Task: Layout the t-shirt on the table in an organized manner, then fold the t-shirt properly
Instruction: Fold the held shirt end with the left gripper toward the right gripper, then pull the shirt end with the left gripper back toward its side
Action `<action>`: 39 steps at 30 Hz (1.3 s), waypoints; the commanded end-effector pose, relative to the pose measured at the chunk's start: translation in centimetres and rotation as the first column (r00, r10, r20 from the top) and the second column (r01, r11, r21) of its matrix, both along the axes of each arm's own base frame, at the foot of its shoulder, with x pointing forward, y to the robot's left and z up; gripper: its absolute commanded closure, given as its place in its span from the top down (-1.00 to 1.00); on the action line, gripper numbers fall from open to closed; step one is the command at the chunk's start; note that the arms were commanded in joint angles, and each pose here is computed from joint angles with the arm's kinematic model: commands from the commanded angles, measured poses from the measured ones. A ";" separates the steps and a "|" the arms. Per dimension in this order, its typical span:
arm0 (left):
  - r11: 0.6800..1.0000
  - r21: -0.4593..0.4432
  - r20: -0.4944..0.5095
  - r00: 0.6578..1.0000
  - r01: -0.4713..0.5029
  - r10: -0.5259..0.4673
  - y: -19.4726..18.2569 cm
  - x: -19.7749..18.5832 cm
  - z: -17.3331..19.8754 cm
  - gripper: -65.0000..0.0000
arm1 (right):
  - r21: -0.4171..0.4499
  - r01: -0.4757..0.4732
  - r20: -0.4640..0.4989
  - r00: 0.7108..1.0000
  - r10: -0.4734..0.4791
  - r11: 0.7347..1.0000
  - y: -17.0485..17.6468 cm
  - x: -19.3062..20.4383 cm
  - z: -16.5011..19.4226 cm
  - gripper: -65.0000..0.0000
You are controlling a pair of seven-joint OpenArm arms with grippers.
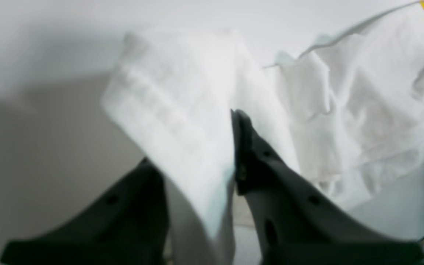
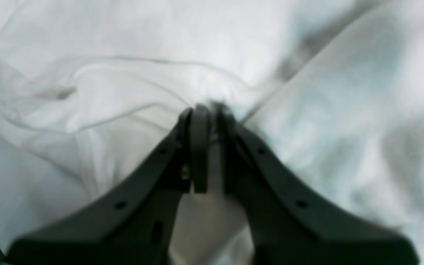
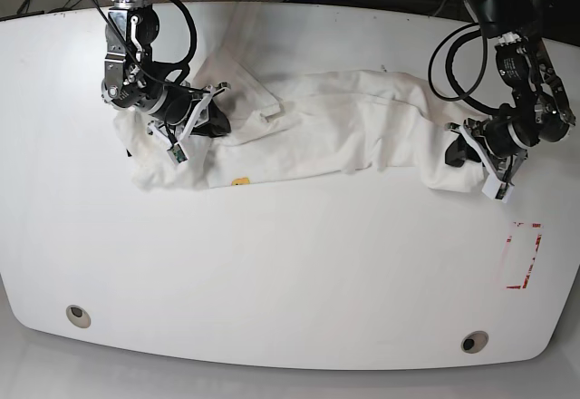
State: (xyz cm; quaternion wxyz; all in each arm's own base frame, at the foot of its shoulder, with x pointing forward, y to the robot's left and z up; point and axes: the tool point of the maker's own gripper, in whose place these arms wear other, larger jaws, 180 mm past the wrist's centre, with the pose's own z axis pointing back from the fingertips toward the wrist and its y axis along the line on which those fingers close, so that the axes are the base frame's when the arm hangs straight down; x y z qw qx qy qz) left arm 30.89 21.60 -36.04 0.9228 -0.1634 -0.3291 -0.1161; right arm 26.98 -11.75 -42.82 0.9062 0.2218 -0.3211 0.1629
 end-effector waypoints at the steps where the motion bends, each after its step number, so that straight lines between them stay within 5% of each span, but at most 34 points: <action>1: 1.000 -0.016 0.054 0.998 0.014 -0.013 0.2 0.9 1.9 -0.80 | -0.079 -0.021 -0.052 0.999 0.017 0.997 -0.9 -0.9 -1.2 -0.84; 20: 0.974 -0.226 0.074 0.997 -0.020 0.038 -1.5 1.4 4.1 -0.80 | -0.133 -0.033 -0.054 0.998 0.026 0.991 0.5 -0.5 -2.0 -0.85; 39: 0.965 -0.261 0.063 0.998 0.011 0.005 -3.5 1.2 3.6 -0.80 | -0.187 -0.020 -0.065 0.998 0.008 0.982 0.2 -0.5 -2.6 -0.85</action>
